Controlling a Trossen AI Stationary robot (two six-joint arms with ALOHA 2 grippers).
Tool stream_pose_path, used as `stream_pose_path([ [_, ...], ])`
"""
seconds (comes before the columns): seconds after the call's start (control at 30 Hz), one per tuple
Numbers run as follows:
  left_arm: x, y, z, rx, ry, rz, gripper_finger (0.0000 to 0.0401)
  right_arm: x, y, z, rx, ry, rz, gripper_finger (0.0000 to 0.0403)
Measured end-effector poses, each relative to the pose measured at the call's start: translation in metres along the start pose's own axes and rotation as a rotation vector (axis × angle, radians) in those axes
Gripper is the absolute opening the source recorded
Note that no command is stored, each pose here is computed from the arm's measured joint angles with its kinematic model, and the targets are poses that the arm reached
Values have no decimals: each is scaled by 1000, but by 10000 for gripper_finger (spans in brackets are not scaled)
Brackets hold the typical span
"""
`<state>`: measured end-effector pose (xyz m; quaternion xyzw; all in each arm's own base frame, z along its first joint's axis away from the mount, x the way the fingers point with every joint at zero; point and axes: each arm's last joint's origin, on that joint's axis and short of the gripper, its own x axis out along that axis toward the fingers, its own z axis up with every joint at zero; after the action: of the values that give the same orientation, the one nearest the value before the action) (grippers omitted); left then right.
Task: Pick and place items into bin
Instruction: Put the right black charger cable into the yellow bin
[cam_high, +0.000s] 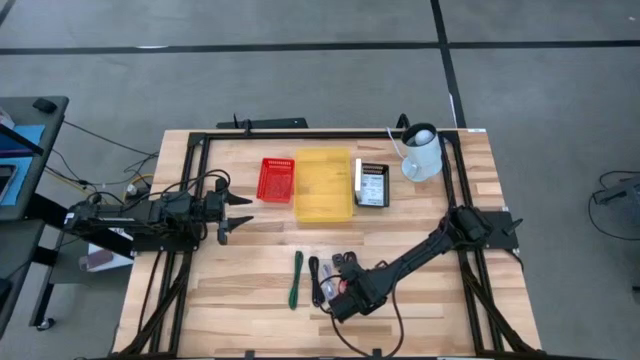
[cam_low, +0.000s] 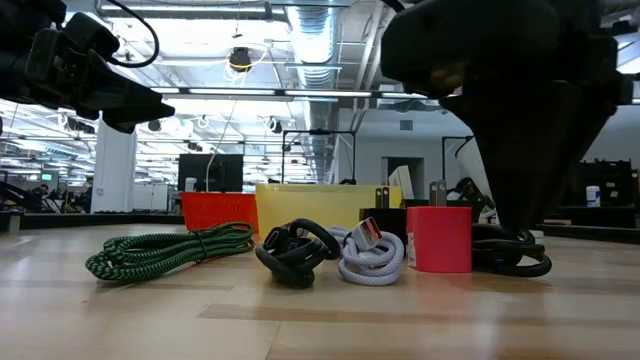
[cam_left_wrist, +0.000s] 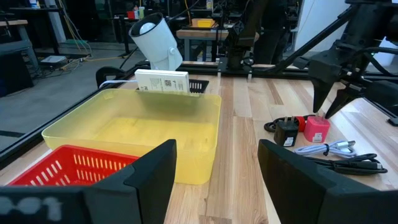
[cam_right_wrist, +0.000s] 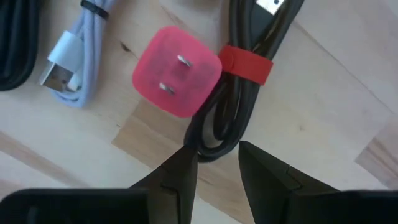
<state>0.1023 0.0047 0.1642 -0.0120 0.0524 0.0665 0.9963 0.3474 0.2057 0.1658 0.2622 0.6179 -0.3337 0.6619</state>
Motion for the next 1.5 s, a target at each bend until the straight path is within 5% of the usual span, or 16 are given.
stream_pose_path([
  [1.5,0,0,0,0,0,0,220,1,-5,13,-18,-6,-33,113],
])
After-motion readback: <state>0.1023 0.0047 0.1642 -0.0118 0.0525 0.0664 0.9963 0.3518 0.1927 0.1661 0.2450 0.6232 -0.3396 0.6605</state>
